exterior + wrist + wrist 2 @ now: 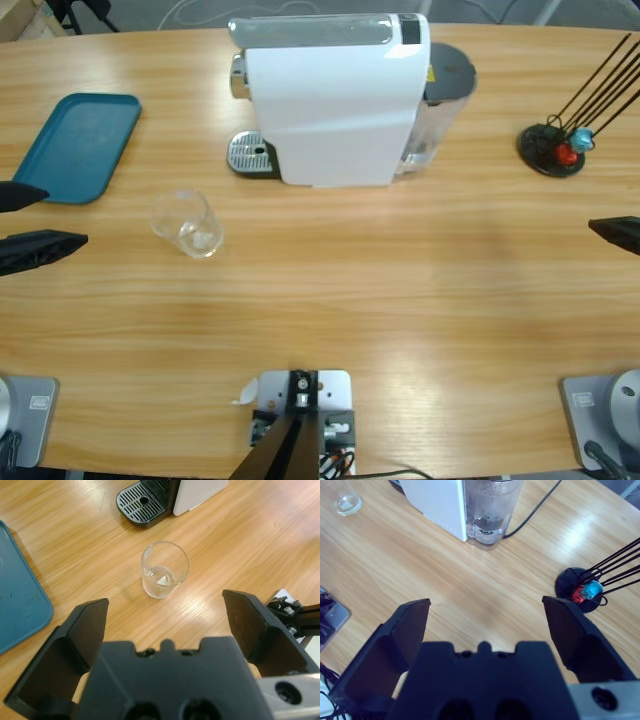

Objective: Pour coffee

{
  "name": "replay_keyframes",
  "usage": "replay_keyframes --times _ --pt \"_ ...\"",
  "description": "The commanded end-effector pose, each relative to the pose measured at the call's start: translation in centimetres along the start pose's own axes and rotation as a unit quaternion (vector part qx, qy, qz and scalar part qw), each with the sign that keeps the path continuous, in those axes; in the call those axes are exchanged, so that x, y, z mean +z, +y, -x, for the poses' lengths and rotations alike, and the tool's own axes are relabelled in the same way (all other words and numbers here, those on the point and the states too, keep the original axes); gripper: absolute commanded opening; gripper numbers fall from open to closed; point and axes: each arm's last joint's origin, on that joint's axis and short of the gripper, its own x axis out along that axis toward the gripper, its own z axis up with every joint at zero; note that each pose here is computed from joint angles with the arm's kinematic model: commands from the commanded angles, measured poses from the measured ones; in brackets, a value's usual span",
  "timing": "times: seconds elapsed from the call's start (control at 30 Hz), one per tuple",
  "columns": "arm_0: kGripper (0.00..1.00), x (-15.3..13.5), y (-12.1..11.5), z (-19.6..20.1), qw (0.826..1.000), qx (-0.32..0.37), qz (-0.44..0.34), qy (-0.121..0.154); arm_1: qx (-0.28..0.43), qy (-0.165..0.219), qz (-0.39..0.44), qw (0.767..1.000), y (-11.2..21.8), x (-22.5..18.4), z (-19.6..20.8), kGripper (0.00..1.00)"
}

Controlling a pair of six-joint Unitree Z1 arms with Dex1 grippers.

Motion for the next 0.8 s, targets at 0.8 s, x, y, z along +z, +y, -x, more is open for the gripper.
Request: replay_keyframes --times 0.8 --pt "0.936 13.3 2.9 -6.3 0.956 -0.038 0.285 -0.060 0.010 0.014 0.008 1.000 0.2 -0.4 -0.6 1.000"
